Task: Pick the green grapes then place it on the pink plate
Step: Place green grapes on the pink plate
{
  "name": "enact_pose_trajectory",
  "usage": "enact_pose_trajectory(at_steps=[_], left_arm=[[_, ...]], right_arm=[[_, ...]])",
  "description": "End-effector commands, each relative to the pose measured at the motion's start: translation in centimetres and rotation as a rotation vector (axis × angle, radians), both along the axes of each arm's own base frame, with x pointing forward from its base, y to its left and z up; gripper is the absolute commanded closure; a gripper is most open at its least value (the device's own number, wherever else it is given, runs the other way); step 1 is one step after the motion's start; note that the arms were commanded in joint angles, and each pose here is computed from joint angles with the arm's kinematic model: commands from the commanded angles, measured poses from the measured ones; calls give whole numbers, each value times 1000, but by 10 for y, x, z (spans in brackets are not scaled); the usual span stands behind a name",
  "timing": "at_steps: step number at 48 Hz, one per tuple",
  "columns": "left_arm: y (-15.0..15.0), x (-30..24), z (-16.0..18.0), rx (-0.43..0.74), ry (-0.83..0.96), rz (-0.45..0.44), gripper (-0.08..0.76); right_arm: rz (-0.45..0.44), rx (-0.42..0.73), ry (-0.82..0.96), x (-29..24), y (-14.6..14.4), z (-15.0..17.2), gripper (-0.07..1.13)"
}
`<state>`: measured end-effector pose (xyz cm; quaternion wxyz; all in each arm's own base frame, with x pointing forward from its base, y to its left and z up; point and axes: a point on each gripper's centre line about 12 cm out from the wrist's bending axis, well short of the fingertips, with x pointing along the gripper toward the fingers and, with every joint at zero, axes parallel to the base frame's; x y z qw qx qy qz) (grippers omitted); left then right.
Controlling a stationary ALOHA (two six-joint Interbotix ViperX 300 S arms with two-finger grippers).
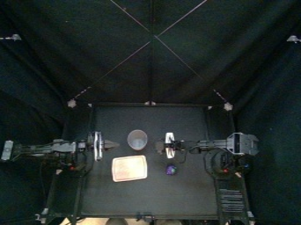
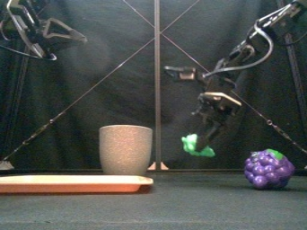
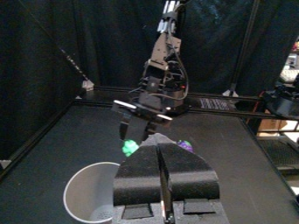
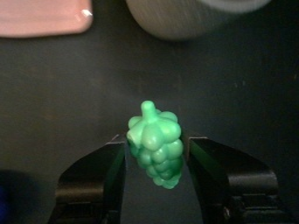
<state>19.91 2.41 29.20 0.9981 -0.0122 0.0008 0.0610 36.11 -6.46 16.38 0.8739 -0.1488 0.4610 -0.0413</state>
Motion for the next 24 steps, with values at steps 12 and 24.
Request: enact_pose_trajectory(at_steps=[12, 24], left_arm=[[1, 1, 7, 6, -21, 4, 534], [4, 0, 5, 5, -16, 22, 534]], right_arm=[[143, 73, -130, 54, 76, 40, 337], [184, 94, -123, 106, 103, 19, 337]])
